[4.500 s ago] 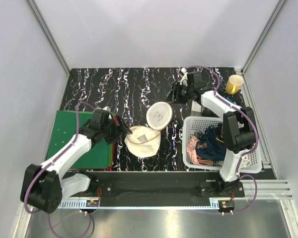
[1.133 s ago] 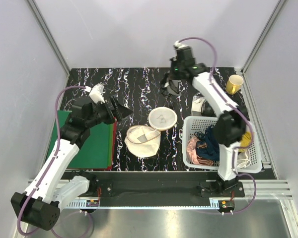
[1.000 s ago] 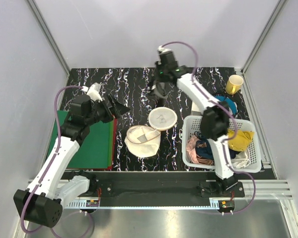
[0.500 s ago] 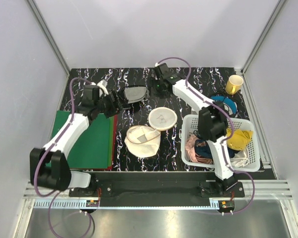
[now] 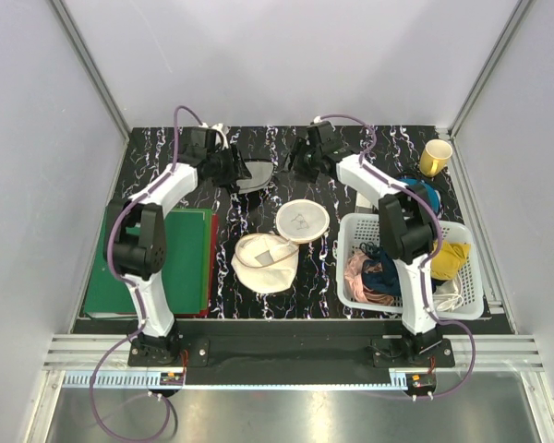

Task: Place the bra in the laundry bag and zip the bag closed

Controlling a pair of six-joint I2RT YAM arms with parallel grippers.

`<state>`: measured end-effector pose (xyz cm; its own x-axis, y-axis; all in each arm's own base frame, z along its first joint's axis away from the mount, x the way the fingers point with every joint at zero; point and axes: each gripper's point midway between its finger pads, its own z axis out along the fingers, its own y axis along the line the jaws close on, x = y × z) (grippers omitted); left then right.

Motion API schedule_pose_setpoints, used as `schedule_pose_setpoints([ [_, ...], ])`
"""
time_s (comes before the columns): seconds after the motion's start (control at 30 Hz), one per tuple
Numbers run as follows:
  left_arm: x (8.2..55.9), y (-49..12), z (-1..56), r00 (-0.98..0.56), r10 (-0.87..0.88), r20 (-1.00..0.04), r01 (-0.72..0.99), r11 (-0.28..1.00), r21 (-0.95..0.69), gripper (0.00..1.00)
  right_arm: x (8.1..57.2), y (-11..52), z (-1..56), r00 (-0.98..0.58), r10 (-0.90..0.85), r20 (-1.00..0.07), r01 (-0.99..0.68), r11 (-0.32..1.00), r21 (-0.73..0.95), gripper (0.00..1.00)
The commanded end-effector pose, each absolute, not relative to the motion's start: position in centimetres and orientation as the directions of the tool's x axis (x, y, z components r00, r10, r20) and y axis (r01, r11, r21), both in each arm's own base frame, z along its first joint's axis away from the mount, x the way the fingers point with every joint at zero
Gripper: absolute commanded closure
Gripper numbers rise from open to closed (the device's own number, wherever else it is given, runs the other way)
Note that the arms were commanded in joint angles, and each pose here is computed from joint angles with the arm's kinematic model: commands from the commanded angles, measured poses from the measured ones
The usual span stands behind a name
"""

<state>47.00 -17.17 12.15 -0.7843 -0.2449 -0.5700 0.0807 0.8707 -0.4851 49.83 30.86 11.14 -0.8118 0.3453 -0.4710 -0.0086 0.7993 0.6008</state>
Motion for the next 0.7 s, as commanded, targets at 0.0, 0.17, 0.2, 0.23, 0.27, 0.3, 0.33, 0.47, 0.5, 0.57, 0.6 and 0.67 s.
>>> schedule_pose_setpoints([
  [0.0, 49.0, -17.6, 10.9, -0.778, -0.225, -0.587, 0.098, 0.879, -0.466, 0.42, 51.3, 34.6, 12.6, -0.813, 0.371, -0.448, -0.08, 0.692, 0.718, 0.31],
  [0.17, 48.3, -17.5, 8.4, -0.798, -0.25, -0.548, 0.053, 0.877, -0.477, 0.43, 51.7, 35.9, 10.9, -0.831, 0.375, -0.41, -0.076, 0.655, 0.752, 0.25],
  [0.2, 48.2, -17.4, 8.2, -0.802, -0.255, -0.541, 0.044, 0.877, -0.478, 0.43, 51.7, 36.1, 10.7, -0.833, 0.376, -0.406, -0.075, 0.65, 0.756, 0.24],
  [0.23, 48.1, -17.5, 8.0, -0.805, -0.256, -0.536, 0.043, 0.875, -0.482, 0.44, 51.6, 36.4, 10.6, -0.835, 0.372, -0.405, -0.08, 0.647, 0.759, 0.24],
  [0.27, 47.8, -17.6, 8.0, -0.809, -0.265, -0.525, 0.033, 0.871, -0.491, 0.44, 51.6, 36.6, 10.1, -0.839, 0.37, -0.399, -0.075, 0.647, 0.759, 0.24],
  [0.3, 47.6, -17.6, 7.9, -0.812, -0.272, -0.517, 0.027, 0.867, -0.498, 0.44, 51.6, 36.9, 9.9, -0.84, 0.367, -0.399, -0.077, 0.647, 0.759, 0.24],
  [0.33, 47.5, -17.7, 7.9, -0.813, -0.278, -0.512, 0.024, 0.862, -0.506, 0.44, 51.5, 37.1, 9.6, -0.843, 0.364, -0.396, -0.077, 0.647, 0.758, 0.24],
  [0.47, 46.8, -17.7, 8.2, -0.809, -0.301, -0.505, 0.008, 0.854, -0.521, 0.44, 51.3, 38.1, 8.7, -0.847, 0.36, -0.391, -0.076, 0.646, 0.76, 0.29],
  [0.5, 46.8, -17.7, 8.2, -0.809, -0.301, -0.505, 0.008, 0.854, -0.521, 0.44, 51.4, 38.2, 8.6, -0.846, 0.361, -0.392, -0.076, 0.646, 0.76, 0.32],
  [0.57, 46.8, -17.7, 8.1, -0.811, -0.304, -0.499, 0.002, 0.852, -0.523, 0.44, 51.7, 38.3, 8.8, -0.836, 0.364, -0.41, -0.087, 0.651, 0.754, 0.34],
  [0.6, 46.7, -17.7, 7.9, -0.814, -0.304, -0.496, 0.0, 0.853, -0.522, 0.44, 51.7, 38.4, 9.0, -0.834, 0.357, -0.42, -0.099, 0.653, 0.751, 0.37],
  [0.67, 46.7, -17.6, 7.9, -0.813, -0.312, -0.492, -0.012, 0.853, -0.521, 0.45, 51.8, 38.4, 9.3, -0.823, 0.355, -0.444, -0.113, 0.664, 0.74, 0.44],
])
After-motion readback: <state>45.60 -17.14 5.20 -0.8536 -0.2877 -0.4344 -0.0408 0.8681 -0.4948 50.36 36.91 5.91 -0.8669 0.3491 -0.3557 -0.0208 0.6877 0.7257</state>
